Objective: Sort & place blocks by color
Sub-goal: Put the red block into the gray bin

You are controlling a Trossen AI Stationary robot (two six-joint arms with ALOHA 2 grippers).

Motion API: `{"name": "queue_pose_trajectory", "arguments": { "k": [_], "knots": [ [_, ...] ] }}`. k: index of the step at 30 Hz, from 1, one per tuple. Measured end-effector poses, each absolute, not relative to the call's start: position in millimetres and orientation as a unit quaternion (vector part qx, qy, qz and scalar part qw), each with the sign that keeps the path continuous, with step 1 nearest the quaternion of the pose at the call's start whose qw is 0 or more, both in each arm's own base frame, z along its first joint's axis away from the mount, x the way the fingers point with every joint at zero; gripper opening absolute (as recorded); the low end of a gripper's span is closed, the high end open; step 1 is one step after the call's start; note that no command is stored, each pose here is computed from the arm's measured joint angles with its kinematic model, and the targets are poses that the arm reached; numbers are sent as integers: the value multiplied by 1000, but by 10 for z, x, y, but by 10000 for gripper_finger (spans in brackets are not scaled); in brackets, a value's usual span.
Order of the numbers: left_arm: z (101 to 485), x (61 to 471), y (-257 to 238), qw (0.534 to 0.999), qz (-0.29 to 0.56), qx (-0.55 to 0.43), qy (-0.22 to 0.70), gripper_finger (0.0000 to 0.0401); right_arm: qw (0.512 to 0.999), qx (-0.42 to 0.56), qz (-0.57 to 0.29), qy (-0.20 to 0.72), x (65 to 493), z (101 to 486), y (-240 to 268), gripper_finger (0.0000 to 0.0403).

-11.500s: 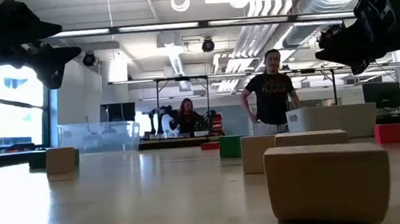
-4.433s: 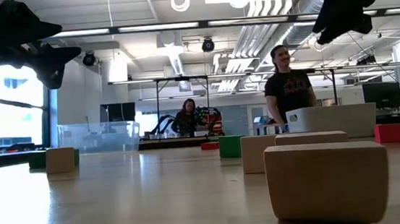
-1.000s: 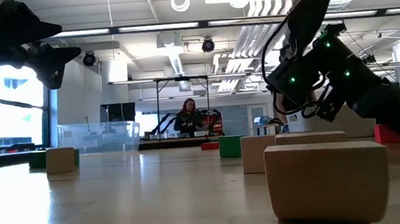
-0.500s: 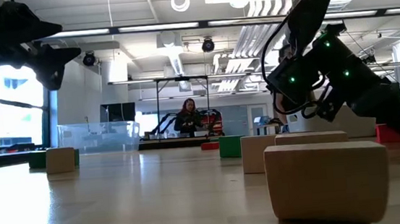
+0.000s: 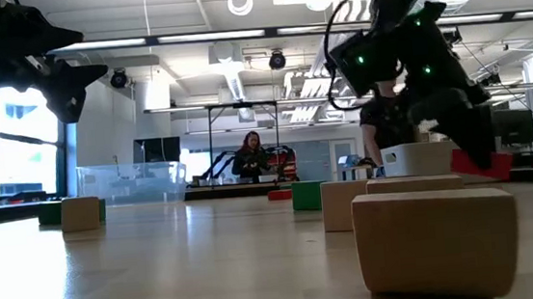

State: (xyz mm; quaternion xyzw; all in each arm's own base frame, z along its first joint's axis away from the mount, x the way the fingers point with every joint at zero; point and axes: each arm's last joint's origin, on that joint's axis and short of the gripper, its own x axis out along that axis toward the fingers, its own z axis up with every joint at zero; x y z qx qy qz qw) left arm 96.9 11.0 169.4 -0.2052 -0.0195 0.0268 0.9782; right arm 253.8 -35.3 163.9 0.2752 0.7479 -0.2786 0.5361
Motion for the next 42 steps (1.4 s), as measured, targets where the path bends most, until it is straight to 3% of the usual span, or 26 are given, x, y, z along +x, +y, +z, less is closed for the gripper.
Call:
{"name": "queue_pose_trajectory", "arguments": {
  "k": [13,28,34,42],
  "knots": [
    [1694,969,110,978,27,-206,-20,227,632,323,-349,612,2628,2199,-413,107],
    [1695,962,158,953,104,-280,-46,227,702,322,-454,444,2243,2743,-931,107],
    [1704,955,183,948,145,-277,-62,227,717,289,-494,397,2086,2852,-1286,107],
    [1722,938,221,942,211,-249,-84,227,705,249,-521,411,1886,2788,-1780,107]
  ]
}}
